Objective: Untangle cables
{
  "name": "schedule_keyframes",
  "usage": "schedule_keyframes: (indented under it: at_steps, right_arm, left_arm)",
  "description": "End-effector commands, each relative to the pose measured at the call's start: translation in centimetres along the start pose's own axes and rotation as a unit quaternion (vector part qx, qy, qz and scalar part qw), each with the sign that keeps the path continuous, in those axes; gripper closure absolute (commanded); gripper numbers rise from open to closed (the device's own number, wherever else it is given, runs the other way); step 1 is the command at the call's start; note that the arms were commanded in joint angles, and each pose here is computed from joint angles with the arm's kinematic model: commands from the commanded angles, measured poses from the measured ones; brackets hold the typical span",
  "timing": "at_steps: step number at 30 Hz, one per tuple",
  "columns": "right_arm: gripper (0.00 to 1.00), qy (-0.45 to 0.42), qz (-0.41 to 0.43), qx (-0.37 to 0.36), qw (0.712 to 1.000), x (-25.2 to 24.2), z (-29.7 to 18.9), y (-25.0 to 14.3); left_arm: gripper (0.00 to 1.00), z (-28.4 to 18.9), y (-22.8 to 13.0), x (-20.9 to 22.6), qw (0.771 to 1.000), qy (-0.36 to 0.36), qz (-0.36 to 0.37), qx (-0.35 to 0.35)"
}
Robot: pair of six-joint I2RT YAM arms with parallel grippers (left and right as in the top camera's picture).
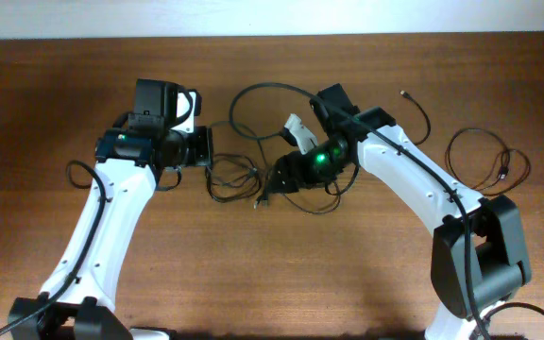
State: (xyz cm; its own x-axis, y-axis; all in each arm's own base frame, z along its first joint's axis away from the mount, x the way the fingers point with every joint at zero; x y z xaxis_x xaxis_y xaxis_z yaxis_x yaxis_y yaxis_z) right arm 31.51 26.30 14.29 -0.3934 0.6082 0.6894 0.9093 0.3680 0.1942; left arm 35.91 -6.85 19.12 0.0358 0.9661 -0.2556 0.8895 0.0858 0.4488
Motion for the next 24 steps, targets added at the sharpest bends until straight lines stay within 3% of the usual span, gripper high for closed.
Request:
schedule_keyframes:
  at_steps: [1, 6, 15, 24]
  right_arm:
    - [0.33, 0.054, -0.02, -0.007, 0.998, 1.5, 0.1, 0.6]
    - [0.3, 0.082, -0.059, -0.011, 0.995, 2.4, 0.0, 0.7]
    - [0.29, 0.072, -0.072, -0.024, 0.994, 2.2, 0.0, 1.3]
    - [0.3, 0.073, -0.086, -0.036, 0.993, 2.3, 0.0, 1.9]
  left_arm:
    - [1.0, -0.6, -0.4, -2.9, 0.994, -0.106, -0.02, 0.021]
    - [1.0, -1.1, -0.8, -4.7, 0.981, -0.17, -0.078, 0.045]
    - [1.0, -1.2, -0.9, -5.2, 0.979, -0.18, -0.08, 0.05]
    - [1.0, -1.2, -1.4, -6.5, 0.968, -0.189, -0.149, 0.076]
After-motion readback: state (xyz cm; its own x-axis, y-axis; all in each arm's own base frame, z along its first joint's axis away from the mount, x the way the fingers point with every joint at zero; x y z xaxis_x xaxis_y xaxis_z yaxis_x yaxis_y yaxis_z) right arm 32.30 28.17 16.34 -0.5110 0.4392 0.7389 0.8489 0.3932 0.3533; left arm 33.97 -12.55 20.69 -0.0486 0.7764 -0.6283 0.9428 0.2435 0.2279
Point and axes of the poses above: each gripper's point midway between its finger pads, its own z axis out along the fingers, its own x axis along the line the jaws close on, y = z × x, the point moved 3 cm from there along -z, back along the fingers, and after that the axes turned 1 degree about -z, right-handed, at the moved point
